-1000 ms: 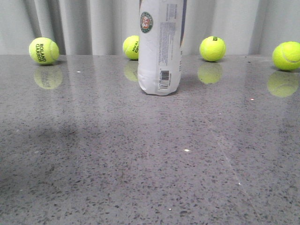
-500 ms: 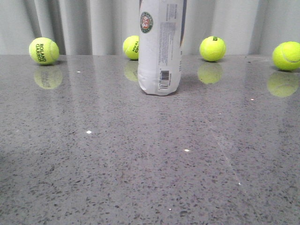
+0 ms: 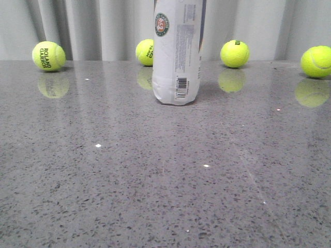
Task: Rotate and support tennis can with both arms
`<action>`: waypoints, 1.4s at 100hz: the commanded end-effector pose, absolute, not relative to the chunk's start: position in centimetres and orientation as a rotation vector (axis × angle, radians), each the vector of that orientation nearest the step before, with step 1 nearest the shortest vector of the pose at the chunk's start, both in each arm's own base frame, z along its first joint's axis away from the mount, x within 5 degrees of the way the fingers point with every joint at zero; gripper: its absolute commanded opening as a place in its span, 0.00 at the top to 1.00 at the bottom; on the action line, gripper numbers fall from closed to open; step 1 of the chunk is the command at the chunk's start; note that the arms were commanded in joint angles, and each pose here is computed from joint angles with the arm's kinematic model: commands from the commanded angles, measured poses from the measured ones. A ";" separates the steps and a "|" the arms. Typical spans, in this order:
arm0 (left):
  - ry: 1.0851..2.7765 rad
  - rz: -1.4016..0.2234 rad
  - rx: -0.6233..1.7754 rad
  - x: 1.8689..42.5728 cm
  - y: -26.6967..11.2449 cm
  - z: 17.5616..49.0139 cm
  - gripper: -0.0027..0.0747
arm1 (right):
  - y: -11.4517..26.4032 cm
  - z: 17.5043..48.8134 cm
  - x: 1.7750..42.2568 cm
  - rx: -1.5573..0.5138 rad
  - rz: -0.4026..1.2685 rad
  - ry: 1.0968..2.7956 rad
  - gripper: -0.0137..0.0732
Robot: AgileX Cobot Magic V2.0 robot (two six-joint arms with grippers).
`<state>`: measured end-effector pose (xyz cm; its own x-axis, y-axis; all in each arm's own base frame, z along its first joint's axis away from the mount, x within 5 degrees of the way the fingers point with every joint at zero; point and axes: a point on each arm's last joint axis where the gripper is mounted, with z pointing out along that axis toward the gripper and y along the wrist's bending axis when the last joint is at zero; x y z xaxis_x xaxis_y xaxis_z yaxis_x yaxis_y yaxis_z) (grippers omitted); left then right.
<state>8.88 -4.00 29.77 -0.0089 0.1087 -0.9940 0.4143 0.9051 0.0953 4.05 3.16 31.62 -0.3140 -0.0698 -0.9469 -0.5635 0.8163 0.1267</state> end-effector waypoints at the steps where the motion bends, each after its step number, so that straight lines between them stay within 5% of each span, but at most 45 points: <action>1: 1.483 -0.280 0.249 8.8 -3.1 30.4 0.99 | 3.2 33.0 4.3 -0.459 0.539 1.748 0.92; 86: 1.535 -0.037 -0.020 5.6 -0.1 19.6 0.99 | 3.2 33.0 4.3 -0.459 0.539 1.750 0.92; 140: 1.565 -0.050 -0.031 5.6 -0.1 19.3 0.99 | 3.2 33.0 4.3 -0.460 0.538 1.751 0.92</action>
<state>5.61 -0.14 20.00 -0.0576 -0.0303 -0.9979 0.0165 0.9994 -0.0313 4.05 3.16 31.63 -0.3127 -0.0688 -0.9473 -0.5636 0.8162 0.1268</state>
